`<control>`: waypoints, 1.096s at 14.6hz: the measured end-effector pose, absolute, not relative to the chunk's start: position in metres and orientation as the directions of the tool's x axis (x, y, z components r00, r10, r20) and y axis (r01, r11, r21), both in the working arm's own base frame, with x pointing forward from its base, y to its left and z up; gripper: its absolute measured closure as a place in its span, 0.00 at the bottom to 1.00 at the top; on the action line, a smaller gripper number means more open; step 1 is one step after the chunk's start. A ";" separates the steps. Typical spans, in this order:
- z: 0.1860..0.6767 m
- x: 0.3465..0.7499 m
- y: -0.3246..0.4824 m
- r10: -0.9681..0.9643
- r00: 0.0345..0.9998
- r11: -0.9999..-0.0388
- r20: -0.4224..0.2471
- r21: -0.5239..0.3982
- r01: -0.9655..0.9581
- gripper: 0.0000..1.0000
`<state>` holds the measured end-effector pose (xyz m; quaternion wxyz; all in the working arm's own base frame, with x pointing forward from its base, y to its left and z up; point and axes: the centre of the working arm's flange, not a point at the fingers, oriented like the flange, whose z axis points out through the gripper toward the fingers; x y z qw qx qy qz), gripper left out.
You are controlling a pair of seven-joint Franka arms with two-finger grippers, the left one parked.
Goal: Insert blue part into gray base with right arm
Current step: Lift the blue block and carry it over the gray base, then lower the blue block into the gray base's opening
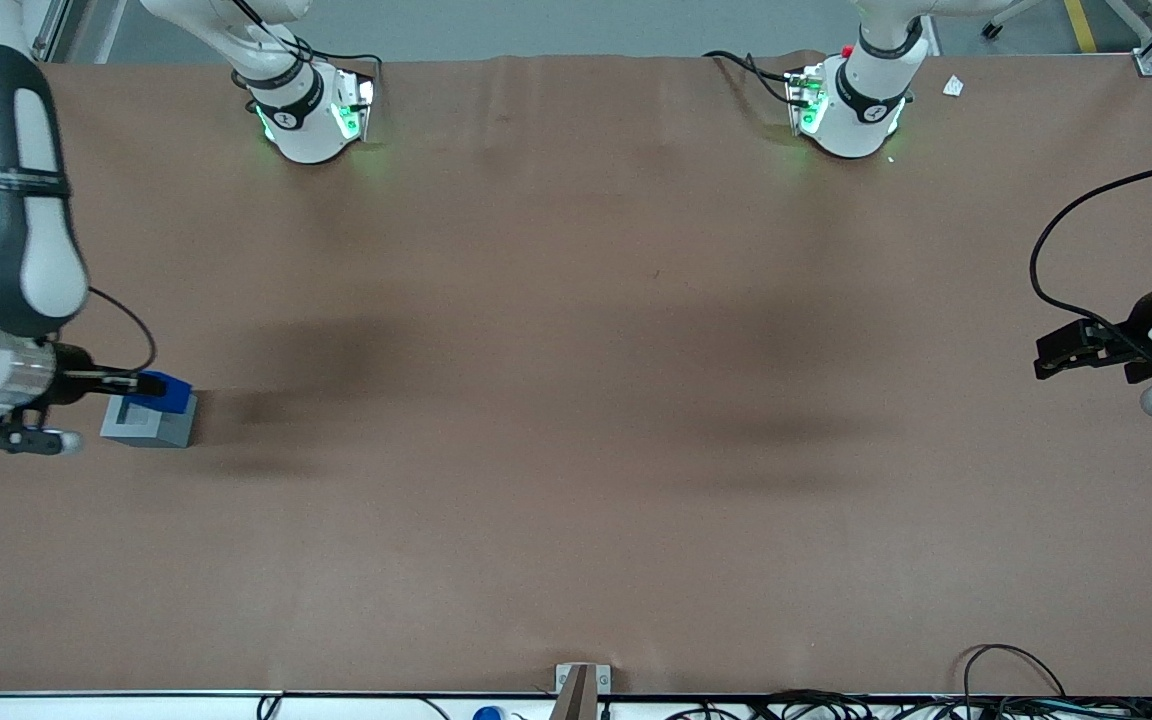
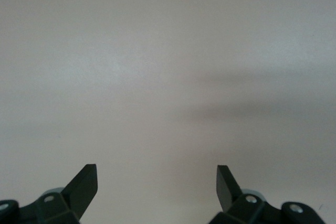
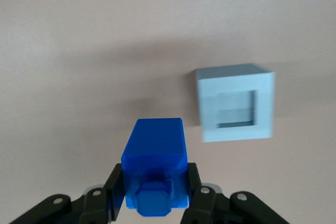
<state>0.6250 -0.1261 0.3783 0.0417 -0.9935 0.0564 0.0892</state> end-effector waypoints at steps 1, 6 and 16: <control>0.378 0.628 -0.141 -0.088 0.979 -0.992 -0.186 -0.075 -0.104 0.49; 0.349 0.647 -0.177 -0.033 0.975 -0.996 -0.220 -0.073 -0.051 0.49; 0.328 0.644 -0.194 -0.040 0.966 -0.998 -0.257 -0.043 -0.053 0.49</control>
